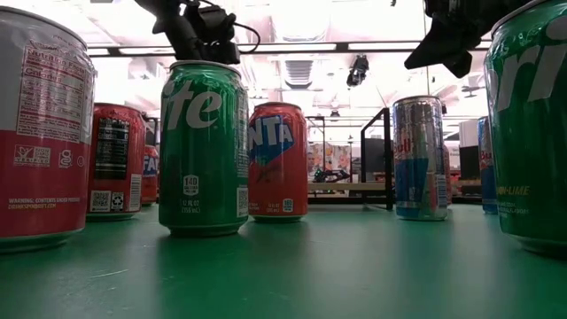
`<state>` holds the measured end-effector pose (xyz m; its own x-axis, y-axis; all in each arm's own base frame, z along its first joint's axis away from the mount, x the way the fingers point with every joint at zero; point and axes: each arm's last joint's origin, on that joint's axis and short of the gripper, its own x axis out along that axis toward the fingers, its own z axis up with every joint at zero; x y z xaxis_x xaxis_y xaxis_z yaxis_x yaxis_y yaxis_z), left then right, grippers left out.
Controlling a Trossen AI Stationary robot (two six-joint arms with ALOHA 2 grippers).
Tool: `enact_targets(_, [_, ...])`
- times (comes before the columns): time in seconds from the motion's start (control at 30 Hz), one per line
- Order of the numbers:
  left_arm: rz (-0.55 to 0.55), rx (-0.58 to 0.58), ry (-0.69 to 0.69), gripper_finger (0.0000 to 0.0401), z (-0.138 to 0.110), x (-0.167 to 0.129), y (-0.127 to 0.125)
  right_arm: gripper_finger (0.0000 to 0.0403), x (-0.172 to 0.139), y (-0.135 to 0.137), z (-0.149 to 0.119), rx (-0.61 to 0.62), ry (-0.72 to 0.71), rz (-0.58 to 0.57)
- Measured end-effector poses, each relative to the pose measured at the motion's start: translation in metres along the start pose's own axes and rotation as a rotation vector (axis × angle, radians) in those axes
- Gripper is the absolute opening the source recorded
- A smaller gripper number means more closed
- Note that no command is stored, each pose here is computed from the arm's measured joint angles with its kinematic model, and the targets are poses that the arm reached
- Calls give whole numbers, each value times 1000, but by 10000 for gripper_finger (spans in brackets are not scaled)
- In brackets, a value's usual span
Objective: Pick and place cans onto a shelf
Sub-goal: Put the top left blue silver soda can on the shelf
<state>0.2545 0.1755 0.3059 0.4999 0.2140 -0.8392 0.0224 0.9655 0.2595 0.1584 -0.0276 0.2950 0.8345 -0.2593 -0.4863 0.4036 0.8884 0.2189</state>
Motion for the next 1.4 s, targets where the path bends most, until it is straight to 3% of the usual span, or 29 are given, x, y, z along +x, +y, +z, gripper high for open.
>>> enact_targets(1.1, [-47,-25,20,232,-11,14,-6,9,0,0,0,1,-3,1])
enact_targets(1.4, [-46,-35,20,263,-11,14,-6,9,0,0,0,1,-3,2])
